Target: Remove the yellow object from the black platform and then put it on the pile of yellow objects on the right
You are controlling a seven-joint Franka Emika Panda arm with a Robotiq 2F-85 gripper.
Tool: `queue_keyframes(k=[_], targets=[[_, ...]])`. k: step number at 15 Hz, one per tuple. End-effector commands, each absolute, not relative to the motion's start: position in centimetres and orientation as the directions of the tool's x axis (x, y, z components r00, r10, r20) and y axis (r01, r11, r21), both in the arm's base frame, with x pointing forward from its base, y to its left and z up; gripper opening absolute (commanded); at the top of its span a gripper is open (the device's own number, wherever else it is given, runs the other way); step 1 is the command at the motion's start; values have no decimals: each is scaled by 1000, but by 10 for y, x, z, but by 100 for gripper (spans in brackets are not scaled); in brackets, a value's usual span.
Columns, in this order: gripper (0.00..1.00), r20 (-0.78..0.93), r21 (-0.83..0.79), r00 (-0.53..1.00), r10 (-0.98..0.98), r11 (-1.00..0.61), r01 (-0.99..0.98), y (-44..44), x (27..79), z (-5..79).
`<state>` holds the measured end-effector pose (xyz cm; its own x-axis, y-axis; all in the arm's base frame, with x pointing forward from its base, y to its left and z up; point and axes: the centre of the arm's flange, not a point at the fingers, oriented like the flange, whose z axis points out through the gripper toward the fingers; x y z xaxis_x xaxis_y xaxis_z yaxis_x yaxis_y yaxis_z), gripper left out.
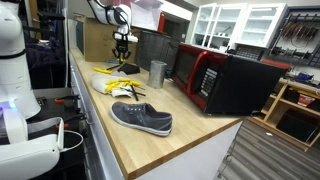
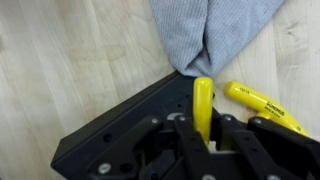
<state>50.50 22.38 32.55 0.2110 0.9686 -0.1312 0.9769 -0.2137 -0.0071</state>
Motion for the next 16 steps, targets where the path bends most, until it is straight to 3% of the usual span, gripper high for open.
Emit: queue_keyframes(k=[1,7,12,16], targets=[[3,-147,-54,219,965,-229,972,221,508,331],[3,-113,-5,240,964,-242,970,215,510,335],[3,-114,117,476,872,-464,878,214,513,345],[3,-96,118,665,741,-655,747,212,511,353]])
